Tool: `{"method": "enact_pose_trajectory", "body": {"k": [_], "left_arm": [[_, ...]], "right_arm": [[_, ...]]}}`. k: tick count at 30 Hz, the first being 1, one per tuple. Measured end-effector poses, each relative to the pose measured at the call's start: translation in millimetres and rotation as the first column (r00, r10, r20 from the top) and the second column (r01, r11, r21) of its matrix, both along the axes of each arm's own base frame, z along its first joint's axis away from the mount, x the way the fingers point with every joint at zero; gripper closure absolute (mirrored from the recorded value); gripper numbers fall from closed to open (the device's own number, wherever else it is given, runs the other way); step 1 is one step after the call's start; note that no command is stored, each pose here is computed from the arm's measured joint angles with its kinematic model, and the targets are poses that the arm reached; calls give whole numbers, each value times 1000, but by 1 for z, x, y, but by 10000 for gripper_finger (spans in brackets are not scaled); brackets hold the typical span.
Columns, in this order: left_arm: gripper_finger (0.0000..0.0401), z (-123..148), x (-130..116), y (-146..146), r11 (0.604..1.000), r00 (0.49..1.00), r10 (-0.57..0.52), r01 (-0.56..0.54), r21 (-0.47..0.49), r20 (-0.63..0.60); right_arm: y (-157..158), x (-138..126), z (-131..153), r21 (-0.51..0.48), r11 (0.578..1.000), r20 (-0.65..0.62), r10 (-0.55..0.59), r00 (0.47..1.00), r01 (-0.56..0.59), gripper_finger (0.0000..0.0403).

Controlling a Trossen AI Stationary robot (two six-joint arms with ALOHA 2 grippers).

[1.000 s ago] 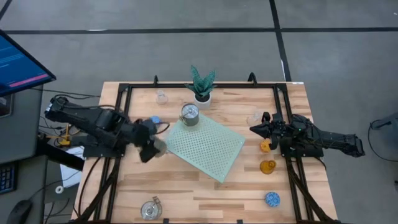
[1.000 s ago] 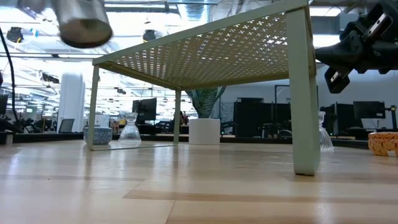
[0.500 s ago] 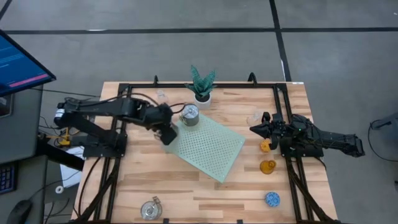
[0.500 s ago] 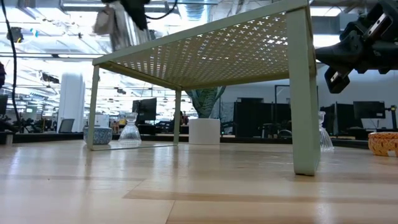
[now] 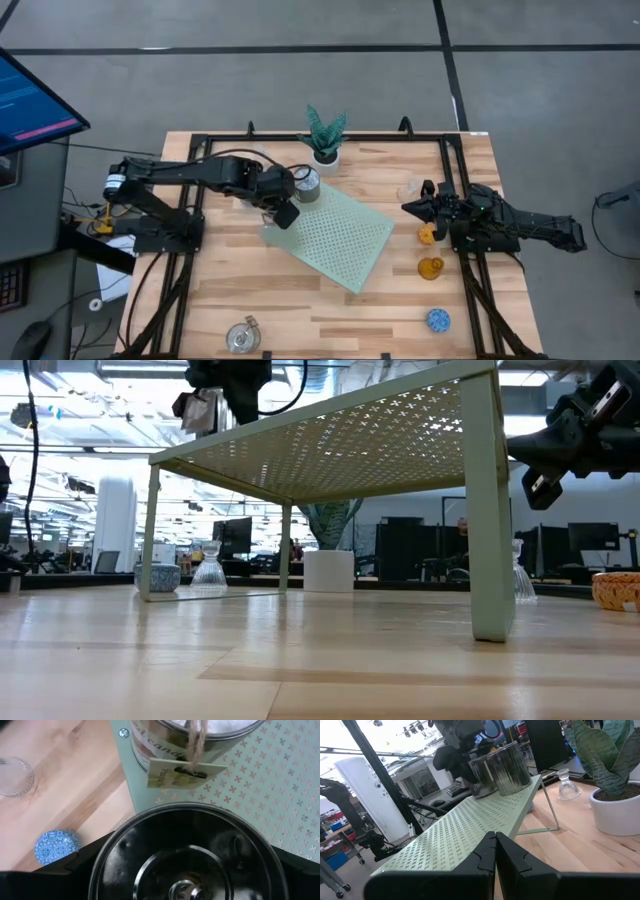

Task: Pick & Place candle stick holders
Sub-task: Put the left silver scented candle on the shelf

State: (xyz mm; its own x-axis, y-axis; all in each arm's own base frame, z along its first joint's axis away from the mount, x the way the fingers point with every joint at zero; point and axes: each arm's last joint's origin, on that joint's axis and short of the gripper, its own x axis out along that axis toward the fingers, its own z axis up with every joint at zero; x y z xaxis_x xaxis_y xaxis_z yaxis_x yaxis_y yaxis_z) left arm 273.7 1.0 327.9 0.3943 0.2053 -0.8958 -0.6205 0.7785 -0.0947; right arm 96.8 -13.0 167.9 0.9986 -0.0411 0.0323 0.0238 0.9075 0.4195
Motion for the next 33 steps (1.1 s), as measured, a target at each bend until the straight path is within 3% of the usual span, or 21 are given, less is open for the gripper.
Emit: {"method": "enact_pose_trajectory", "body": {"k": [33], "left_arm": [[45, 11, 7, 1, 997, 994, 78, -77, -18, 81]], "right_arm": [[0, 0, 0, 0, 1000, 1, 0, 1000, 0, 403]]}}
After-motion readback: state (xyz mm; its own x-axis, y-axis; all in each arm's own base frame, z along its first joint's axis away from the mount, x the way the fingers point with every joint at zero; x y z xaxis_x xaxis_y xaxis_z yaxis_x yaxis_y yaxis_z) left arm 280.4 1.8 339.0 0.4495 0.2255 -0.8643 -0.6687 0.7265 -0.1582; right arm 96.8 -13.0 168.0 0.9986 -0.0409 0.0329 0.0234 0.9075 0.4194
